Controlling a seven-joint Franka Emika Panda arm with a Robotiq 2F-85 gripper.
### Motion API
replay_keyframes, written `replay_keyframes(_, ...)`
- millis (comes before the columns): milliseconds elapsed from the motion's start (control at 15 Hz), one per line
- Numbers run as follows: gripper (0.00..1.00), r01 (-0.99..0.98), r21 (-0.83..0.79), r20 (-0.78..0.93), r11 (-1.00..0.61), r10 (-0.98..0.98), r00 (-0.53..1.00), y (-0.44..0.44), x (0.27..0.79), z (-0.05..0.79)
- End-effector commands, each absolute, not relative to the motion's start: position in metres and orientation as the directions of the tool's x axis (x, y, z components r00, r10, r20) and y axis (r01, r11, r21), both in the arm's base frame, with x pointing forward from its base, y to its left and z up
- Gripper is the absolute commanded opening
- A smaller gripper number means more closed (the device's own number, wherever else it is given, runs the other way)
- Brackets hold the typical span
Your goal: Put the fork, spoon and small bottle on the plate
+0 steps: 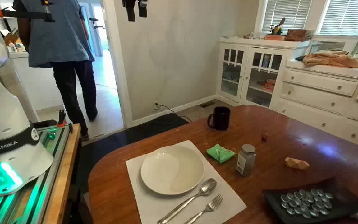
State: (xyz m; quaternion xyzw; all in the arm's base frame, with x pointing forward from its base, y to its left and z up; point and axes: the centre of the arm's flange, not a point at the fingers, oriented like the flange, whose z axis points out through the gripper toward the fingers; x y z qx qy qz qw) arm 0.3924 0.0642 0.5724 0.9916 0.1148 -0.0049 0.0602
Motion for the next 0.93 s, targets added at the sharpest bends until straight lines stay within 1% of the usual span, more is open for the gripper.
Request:
replay_keyframes(0,1.0,0.228,0.118,-0.024,-0.966,0.227,0.974,0.064,0.392,0.572)
replay_keyframes(667,1.0,0.228,0.118,-0.024,-0.966,0.227,0.974,0.064,0.392,0.572)
replay_keyframes(867,1.0,0.227,0.123,-0.025,-0.966,0.226,0.974,0.047,0.394,0.568)
